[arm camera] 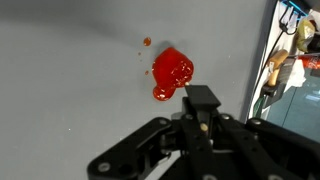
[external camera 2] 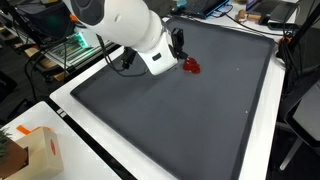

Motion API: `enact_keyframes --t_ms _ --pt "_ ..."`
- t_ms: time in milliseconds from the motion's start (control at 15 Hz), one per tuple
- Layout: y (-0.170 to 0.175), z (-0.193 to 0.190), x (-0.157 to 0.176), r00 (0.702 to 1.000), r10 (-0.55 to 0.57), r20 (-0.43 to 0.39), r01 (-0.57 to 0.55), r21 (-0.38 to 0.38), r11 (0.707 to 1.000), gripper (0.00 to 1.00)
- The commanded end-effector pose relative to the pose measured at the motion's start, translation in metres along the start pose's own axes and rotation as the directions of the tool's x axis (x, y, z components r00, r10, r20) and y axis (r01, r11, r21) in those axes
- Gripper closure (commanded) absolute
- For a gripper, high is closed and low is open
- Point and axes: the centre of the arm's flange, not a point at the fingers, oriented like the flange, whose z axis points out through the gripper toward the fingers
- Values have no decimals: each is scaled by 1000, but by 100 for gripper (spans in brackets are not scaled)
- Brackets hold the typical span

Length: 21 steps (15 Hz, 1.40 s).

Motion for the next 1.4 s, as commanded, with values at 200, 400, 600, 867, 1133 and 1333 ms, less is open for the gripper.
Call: enact_keyframes --t_ms 200,400,600,867,1133,1333 --pt "-18 -8 14 1000 9 4 -9 -37 999 97" --pt "-38 -14 23 1000 12 14 -11 -82 997 97" --pt "-71 -21 35 999 7 51 1 -163 987 97" --pt "-124 -22 51 995 -1 97 31 -312 950 97" --pt "-171 -10 61 990 18 141 55 -495 867 97" --pt "-198 6 66 988 30 149 71 -627 776 97"
